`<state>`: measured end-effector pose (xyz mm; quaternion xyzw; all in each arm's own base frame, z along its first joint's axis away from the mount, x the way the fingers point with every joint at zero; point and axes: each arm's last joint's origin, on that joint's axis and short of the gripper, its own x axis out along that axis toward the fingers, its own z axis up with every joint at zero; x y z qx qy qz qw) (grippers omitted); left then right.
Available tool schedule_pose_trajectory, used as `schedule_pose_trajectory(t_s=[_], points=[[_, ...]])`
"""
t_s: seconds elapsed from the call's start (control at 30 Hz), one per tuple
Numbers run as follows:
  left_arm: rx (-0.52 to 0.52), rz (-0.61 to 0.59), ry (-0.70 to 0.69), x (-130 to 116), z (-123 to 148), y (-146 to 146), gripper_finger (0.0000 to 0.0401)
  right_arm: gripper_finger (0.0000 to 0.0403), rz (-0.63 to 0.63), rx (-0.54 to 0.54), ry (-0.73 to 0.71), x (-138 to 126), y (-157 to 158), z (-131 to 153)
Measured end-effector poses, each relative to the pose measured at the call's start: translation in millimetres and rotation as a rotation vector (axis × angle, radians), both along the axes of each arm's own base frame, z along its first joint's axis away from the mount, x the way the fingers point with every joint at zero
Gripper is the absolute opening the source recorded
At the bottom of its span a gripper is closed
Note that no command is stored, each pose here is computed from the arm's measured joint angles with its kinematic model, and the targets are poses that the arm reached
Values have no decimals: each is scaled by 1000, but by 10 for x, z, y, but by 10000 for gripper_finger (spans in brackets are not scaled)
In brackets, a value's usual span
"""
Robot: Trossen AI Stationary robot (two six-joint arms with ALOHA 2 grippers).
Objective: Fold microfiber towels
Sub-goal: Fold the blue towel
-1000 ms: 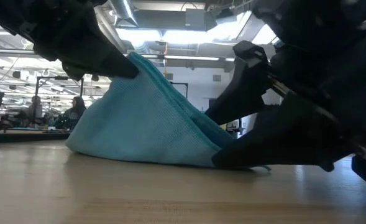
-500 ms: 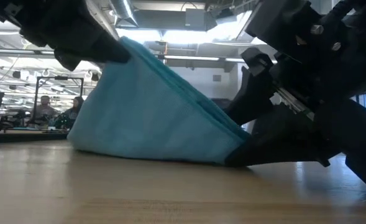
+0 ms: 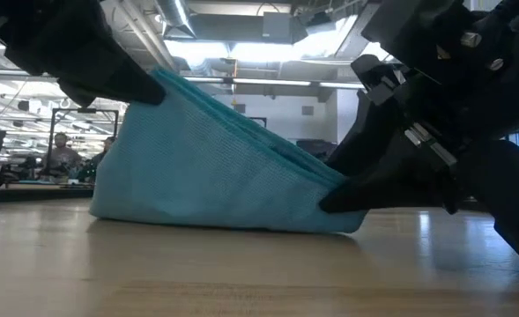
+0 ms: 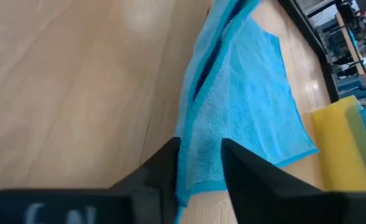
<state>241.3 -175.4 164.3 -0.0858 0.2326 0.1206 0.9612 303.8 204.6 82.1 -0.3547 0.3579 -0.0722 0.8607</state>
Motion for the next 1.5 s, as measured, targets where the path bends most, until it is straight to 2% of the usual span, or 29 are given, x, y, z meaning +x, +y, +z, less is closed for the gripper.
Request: schedule_pose_trajectory(t_s=[0.17, 0.4, 0.57, 0.87, 1.03, 1.17, 1.33, 1.5], points=[[7, 1, -10, -27, 3, -32, 0, 80, 17, 24, 23, 2, -3, -7], [3, -18, 5, -40, -6, -46, 0, 60, 37, 45, 46, -10, 6, 4], [-66, -169, 123, -100, -63, -115, 0, 9, 126, 107, 130, -25, 60, 81], [-136, -400, 177, -347, -77, -432, 0, 6, 343, 275, 211, 158, 362, 359], [-78, -382, 125, -473, -64, -533, 0, 3, 325, 303, 177, 269, 394, 523], [-71, -372, 84, -454, -72, -564, 0, 2, 260, 331, 167, 355, 284, 541], [-34, -504, 47, -342, -238, -684, 3, 2, 200, 349, 164, 425, 161, 536], [19, -597, 13, -201, -374, -778, 46, 2, 186, 358, 163, 461, 107, 539]])
